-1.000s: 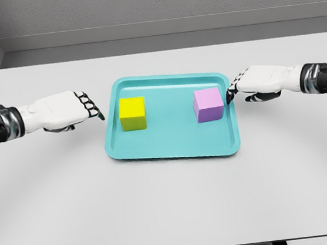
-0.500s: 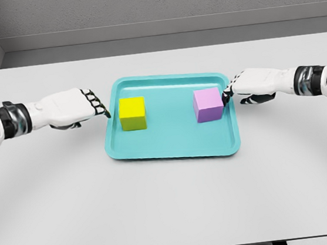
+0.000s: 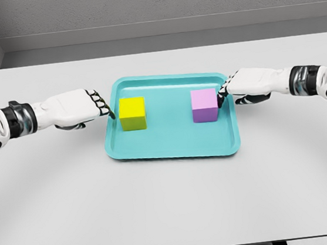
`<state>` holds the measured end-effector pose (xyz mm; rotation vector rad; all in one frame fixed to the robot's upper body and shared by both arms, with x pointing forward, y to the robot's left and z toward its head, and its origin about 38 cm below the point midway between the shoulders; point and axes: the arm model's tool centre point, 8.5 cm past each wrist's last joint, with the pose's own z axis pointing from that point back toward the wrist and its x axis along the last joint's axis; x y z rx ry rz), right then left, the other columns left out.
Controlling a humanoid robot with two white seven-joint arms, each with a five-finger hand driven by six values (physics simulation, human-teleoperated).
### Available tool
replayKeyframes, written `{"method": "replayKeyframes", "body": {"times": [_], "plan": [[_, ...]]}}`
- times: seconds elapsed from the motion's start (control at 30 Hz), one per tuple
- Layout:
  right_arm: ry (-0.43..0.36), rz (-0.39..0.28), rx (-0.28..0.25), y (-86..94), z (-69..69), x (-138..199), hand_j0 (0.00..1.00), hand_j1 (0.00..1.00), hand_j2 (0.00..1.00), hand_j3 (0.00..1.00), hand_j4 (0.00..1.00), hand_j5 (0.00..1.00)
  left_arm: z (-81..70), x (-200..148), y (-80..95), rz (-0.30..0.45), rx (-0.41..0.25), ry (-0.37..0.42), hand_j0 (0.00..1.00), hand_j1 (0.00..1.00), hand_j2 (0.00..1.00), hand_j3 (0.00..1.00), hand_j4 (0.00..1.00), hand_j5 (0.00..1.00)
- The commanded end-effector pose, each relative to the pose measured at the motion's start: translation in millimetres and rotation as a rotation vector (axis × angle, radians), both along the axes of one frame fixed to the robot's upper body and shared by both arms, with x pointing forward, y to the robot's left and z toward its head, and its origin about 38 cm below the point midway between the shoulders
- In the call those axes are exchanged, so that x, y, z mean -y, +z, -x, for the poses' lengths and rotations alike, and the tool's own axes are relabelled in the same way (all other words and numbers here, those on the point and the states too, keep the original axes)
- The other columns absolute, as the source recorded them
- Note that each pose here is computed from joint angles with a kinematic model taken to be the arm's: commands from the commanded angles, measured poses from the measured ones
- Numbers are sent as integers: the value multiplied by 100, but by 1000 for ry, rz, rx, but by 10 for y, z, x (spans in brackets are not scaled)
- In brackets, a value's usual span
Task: Push two cubes
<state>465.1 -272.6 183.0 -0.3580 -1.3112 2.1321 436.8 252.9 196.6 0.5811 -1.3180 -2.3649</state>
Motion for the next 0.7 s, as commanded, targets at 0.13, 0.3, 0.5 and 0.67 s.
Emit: {"method": "replayKeyframes", "body": {"times": [0.13, 0.3, 0.5, 0.67], "plan": [[6, -8, -5, -24, -11, -66, 60, 60, 60, 60, 60, 60, -1, 110, -25, 17, -9, -13, 78, 78, 78, 78, 78, 78], [10, -7, -5, -28, -9, -84, 60, 60, 60, 60, 60, 60, -3, 150, -32, 15, -15, -18, 78, 78, 78, 78, 78, 78], [8, -9, -5, -25, -23, -89, 60, 60, 60, 60, 60, 60, -3, 181, -37, 19, -16, -22, 79, 79, 79, 79, 79, 79], [22, -20, -4, -31, -29, -178, 60, 60, 60, 60, 60, 60, -9, 182, -23, 19, -13, -22, 79, 79, 79, 79, 79, 79]]}}
